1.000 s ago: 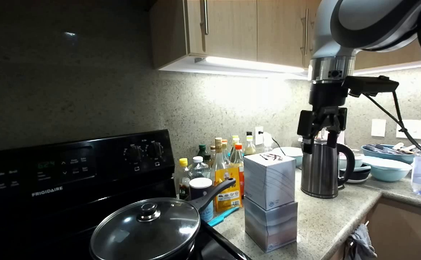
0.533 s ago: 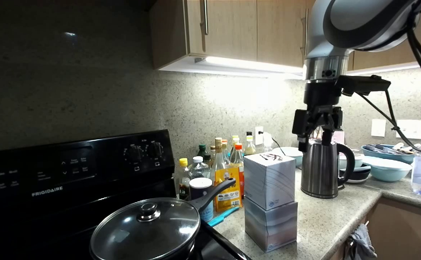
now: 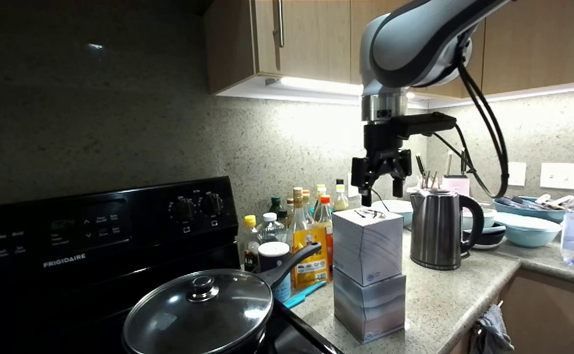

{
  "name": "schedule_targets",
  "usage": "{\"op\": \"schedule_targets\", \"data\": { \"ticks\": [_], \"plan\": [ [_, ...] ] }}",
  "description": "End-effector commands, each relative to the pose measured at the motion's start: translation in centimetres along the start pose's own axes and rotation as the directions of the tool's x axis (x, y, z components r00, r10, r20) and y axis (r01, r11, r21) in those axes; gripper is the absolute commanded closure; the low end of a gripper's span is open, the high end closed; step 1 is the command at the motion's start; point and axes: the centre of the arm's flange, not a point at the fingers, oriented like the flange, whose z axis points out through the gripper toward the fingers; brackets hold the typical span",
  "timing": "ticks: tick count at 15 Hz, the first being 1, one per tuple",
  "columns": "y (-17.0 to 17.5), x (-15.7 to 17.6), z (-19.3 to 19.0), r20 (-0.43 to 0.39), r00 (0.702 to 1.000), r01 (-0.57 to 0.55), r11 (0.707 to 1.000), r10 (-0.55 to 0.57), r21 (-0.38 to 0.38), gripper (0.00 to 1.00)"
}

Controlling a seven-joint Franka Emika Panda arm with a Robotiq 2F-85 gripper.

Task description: Unstack the tissue boxes then place the box on the left on top of the box on the right.

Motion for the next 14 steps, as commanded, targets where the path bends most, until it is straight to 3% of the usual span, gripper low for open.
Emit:
{"op": "schedule_targets", "data": {
  "ticks": [1,7,14],
  "plan": [
    [-0.2,1.1,0.0,-0.006,1.0,-0.01,1.0,0.01,-0.016,0.0],
    [0.0,3.0,0.4,0.011,1.0,-0.027,0.999,0.027,-0.018,0.0],
    [3.3,3.9,3.0,0.079,0.994,-0.082,0.996,0.079,0.03,0.0]
  ]
}}
